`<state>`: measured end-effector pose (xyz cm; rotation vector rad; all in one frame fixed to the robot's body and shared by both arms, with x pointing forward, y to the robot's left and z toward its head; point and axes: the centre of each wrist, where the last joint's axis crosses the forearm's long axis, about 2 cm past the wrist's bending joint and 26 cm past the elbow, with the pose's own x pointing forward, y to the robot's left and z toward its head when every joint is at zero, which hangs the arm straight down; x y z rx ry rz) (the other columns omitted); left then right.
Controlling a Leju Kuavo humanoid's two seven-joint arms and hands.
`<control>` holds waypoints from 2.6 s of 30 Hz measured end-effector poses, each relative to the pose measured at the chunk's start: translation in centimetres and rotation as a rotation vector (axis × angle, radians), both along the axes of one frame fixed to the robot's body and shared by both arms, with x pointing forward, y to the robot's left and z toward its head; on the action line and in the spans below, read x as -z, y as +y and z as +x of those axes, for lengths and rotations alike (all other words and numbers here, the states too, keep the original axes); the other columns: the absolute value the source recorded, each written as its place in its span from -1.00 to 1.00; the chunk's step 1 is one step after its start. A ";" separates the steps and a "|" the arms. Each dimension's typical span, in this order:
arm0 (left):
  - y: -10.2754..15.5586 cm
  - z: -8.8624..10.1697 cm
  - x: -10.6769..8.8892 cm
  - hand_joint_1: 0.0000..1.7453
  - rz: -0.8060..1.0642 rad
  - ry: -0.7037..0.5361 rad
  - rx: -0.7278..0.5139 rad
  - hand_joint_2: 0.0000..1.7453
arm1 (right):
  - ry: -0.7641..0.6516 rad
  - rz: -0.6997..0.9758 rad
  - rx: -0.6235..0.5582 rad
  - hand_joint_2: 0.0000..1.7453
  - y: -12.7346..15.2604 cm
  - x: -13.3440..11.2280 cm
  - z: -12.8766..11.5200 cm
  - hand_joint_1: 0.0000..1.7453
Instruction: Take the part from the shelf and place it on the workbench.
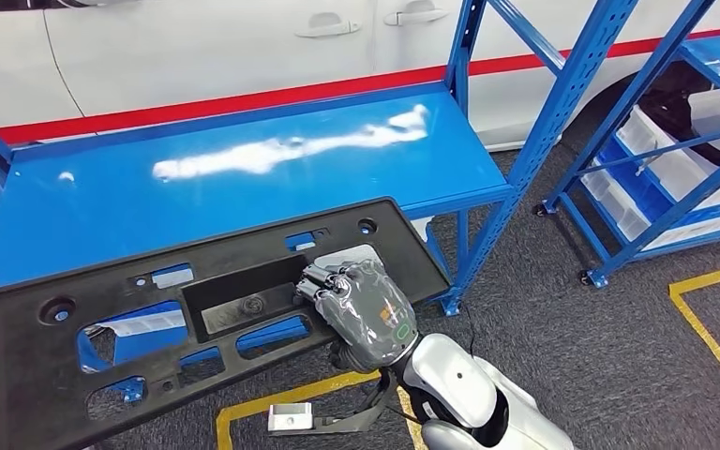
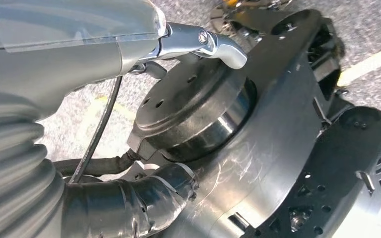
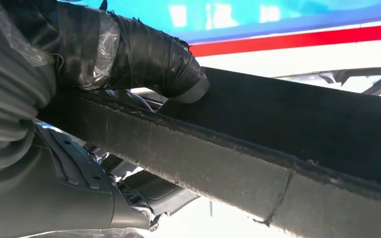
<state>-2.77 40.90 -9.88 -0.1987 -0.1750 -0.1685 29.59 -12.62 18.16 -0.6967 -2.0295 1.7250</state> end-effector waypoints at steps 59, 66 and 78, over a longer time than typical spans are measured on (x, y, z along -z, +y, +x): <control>1.5 -0.7 -0.4 -1.00 -0.040 0.016 -0.066 1.00 | -0.004 -0.017 0.014 1.00 -0.9 -1.1 1.7 1.00; 1.4 -0.7 -0.4 -1.00 -0.046 0.016 -0.071 1.00 | 0.004 -0.016 0.016 1.00 -1.1 -1.0 1.8 1.00; 1.5 -1.0 -0.5 -1.00 -0.046 0.023 -0.072 1.00 | 0.000 -0.015 0.015 1.00 -1.1 -1.2 1.9 1.00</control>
